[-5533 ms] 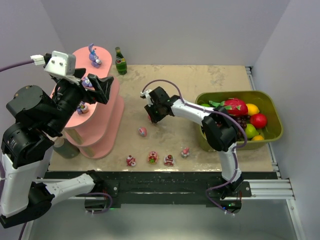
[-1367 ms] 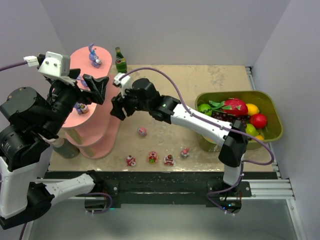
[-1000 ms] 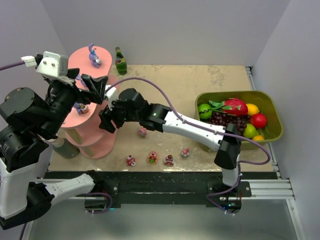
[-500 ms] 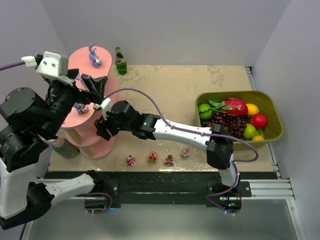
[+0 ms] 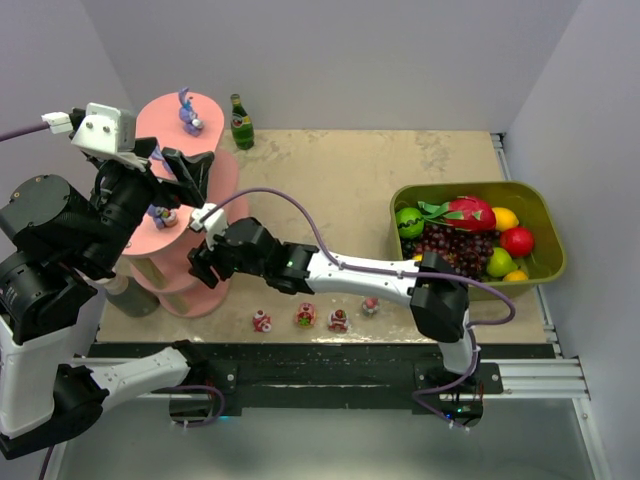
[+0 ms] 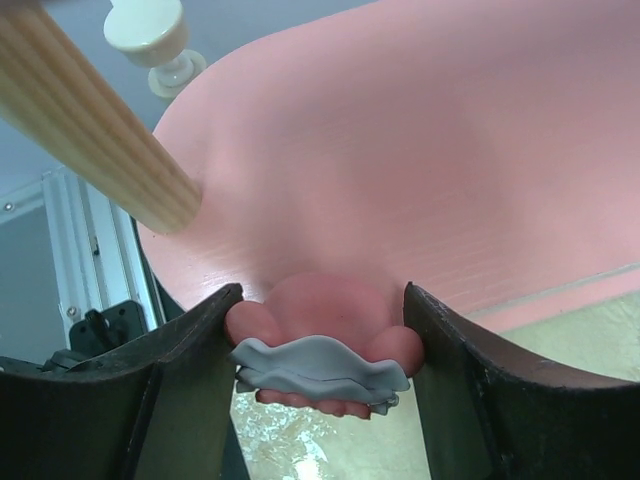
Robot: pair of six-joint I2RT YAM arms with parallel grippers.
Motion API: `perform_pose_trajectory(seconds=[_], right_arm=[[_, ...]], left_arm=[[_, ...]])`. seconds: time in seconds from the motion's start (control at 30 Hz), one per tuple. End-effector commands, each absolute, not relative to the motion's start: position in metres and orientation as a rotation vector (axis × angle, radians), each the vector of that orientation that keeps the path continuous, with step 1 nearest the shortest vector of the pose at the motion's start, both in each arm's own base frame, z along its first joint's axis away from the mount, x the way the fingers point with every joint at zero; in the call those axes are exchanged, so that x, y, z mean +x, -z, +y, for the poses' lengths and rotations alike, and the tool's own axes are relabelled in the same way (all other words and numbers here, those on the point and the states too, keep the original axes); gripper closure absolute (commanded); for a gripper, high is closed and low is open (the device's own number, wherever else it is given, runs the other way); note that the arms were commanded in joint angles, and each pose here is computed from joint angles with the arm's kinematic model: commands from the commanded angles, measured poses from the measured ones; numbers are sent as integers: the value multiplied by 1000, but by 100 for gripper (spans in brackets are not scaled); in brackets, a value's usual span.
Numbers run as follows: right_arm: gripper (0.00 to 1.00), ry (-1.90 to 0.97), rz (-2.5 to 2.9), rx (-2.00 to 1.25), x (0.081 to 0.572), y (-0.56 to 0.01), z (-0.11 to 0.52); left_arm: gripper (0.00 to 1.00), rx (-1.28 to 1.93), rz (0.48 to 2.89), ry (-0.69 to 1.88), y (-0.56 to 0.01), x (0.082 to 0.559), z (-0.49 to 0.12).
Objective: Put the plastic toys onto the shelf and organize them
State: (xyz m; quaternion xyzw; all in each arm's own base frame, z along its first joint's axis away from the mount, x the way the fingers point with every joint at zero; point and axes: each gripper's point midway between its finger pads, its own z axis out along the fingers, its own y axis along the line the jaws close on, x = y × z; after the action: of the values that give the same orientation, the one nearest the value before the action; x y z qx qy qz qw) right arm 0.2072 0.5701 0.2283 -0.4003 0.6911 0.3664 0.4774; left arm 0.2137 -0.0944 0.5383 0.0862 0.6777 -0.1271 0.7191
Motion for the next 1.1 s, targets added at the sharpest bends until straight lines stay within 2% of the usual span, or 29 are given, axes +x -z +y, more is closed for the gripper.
perform_pose_trajectory(seconds=[0.0, 0.6, 1.07], right_arm=[[87, -944, 1616, -894, 202, -262, 566], [85, -995, 1582, -922, 188, -259, 580], [79, -888, 1582, -929, 199, -236, 590]], left_arm=[[0, 178, 1487, 268, -543, 213, -90], [0, 169, 1489, 263, -542, 211, -86], [0, 169, 1495, 259, -539, 211, -86]])
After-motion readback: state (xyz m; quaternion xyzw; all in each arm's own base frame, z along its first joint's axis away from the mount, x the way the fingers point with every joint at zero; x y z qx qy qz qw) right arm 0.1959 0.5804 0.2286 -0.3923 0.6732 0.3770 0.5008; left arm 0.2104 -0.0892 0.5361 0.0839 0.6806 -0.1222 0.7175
